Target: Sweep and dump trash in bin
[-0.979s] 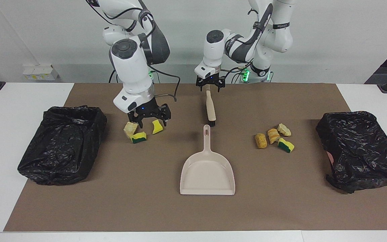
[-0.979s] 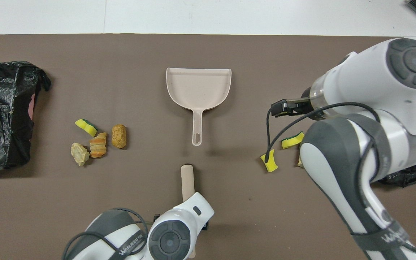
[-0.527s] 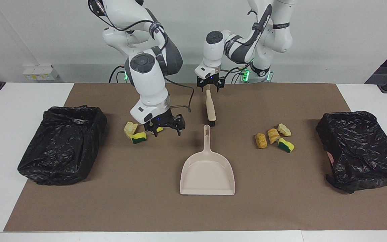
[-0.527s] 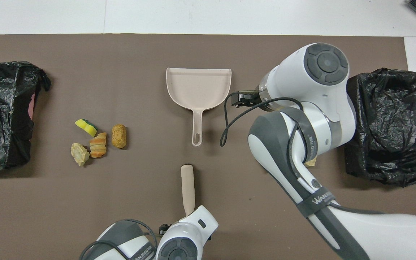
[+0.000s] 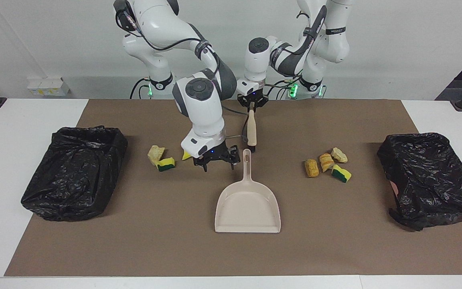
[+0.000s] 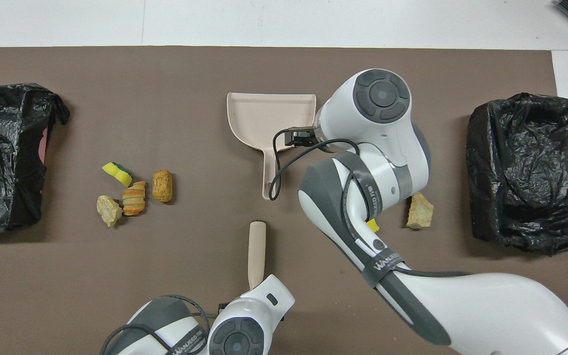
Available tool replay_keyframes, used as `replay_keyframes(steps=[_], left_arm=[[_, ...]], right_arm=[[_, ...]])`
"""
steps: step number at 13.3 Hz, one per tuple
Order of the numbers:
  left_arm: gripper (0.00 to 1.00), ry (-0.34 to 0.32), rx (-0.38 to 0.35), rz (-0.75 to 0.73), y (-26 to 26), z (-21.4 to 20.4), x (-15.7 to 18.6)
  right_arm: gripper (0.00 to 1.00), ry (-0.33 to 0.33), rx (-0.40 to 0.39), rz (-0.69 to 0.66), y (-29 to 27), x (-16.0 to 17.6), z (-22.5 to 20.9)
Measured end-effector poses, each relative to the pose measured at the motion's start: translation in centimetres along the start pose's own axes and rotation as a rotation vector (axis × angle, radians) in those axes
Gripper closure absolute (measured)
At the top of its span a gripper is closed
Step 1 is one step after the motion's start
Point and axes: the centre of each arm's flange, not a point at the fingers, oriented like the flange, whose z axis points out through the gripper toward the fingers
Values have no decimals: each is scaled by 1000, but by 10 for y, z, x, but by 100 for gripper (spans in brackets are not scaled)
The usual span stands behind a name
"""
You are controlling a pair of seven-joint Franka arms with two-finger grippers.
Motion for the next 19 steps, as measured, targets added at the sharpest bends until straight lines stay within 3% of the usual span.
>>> replay_keyframes(steps=[4,9,12,14,19], left_arm=[[74,-51,25,-4,-47,-34,32],[74,-113,20,-7,-150,-87,62],[74,-63,21,-49,-225,-117,95],[74,-44,31,-87,-270,-125,114],[74,3,40,-217,-384,-124,171]], right_arm=[[0,1,-10,6,-24,-9,19],[2,-1,-9,-1,-45,-20,32],[8,5,-32,-15,-73,-38,38],[25,5,-42,-23,-80,-44,42],[35,-10,-60,-26,-77,-47,55]])
